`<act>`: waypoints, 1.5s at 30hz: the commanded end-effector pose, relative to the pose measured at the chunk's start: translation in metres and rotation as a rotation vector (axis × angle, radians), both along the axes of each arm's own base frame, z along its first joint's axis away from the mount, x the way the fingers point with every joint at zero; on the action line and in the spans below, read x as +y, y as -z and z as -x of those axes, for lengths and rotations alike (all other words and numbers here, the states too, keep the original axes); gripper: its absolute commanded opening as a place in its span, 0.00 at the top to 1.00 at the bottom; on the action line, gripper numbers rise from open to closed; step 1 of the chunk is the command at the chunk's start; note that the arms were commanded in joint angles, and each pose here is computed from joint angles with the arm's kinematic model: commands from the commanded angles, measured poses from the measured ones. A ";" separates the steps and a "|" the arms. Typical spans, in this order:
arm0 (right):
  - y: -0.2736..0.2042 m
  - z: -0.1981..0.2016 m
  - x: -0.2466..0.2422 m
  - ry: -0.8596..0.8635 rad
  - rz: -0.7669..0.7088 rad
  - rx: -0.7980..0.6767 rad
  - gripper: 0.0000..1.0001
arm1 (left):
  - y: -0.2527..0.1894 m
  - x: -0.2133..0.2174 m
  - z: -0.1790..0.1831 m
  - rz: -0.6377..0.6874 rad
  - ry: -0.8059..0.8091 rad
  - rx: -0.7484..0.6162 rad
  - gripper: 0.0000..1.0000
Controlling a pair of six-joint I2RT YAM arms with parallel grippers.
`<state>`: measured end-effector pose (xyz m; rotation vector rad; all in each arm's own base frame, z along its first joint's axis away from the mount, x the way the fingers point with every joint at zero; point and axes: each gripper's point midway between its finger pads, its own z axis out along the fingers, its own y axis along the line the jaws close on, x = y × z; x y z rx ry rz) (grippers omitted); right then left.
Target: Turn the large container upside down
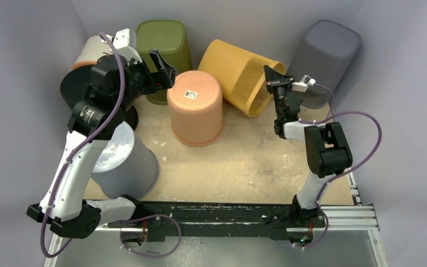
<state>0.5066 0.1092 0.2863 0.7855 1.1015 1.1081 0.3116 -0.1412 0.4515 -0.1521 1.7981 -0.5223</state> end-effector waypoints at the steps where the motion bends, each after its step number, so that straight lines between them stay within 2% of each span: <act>1: -0.138 0.076 -0.018 -0.157 -0.217 -0.637 1.00 | -0.010 -0.009 -0.008 -0.006 0.039 -0.028 0.11; 5: -0.149 0.084 -0.027 -0.212 -0.265 -0.735 1.00 | -0.006 -0.016 -0.017 -0.005 0.047 -0.017 0.11; 14: -0.209 0.099 -0.024 -0.293 -0.181 -0.934 1.00 | 0.001 -0.023 -0.030 0.004 0.044 0.000 0.11; 18: -0.184 0.075 -0.017 -0.359 -0.212 -0.873 1.00 | 0.005 -0.026 -0.036 0.009 0.040 0.007 0.11; 27: -0.110 0.037 -0.015 -0.369 -0.172 -0.681 1.00 | 0.011 -0.026 -0.043 -0.002 0.024 0.020 0.11; 37: -0.017 0.052 -0.056 -0.315 -0.148 -0.373 1.00 | 0.020 -0.034 -0.050 -0.014 0.048 0.038 0.11; 45: 0.019 0.080 -0.077 -0.282 -0.125 -0.243 1.00 | 0.023 -0.041 -0.055 -0.021 0.079 0.045 0.11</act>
